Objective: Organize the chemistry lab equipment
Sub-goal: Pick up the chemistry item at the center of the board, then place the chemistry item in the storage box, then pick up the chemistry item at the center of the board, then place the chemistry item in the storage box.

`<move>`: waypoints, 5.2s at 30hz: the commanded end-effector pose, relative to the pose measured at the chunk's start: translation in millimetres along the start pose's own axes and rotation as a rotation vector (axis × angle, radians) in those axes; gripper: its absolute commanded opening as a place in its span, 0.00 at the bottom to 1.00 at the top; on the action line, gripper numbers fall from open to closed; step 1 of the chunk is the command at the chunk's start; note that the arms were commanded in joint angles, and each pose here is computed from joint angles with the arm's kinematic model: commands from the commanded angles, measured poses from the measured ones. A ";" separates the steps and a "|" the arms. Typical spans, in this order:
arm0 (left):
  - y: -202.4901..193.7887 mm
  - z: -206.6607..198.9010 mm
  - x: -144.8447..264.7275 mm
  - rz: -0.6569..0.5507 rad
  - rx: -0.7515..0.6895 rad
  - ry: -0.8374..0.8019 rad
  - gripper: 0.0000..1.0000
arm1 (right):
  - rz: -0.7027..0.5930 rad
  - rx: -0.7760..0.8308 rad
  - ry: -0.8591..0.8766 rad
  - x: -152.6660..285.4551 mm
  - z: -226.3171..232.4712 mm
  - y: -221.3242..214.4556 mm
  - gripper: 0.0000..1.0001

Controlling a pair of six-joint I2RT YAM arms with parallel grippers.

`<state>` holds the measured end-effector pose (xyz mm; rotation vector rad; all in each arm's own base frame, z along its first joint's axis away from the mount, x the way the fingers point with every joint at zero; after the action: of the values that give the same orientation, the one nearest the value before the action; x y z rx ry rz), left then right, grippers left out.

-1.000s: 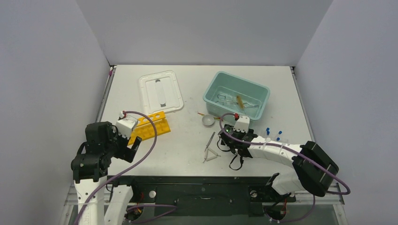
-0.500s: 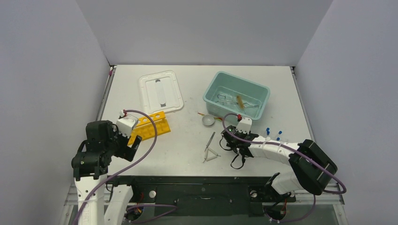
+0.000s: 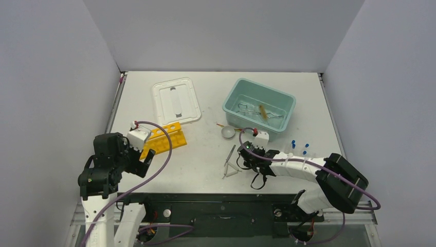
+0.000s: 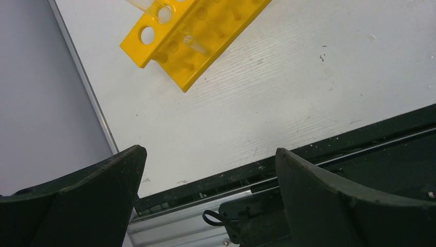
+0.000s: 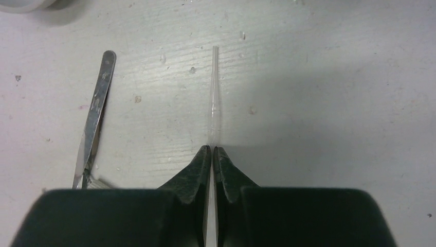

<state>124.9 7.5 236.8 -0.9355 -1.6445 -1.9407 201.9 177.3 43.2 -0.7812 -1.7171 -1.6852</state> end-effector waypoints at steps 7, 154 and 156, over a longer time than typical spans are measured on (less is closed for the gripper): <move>7.7 2.2 8.5 -0.053 -0.016 0.021 0.97 | -0.180 -0.043 0.071 56.3 7.1 60.4 0.00; -0.6 6.2 12.1 -0.011 -0.074 0.042 0.97 | -0.230 -0.316 -0.028 -8.1 -67.8 255.2 0.00; -1.2 6.5 11.0 -0.005 -0.073 0.042 0.97 | -0.204 -0.336 -0.048 -21.0 -71.8 247.1 0.00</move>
<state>114.5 13.9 235.4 -0.9385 -1.5590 -1.9969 400.2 115.6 219.7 -0.7378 -1.6602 -2.1529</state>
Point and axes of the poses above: each gripper's point midway between its finger pads, its own x axis back along the fingers, its own z axis along the line the jaws close on, y = z × x, the point moved 4 cm from there along x, back along the fingers, and after that the axes turned 13 degrees about x, right-handed, at the moved point
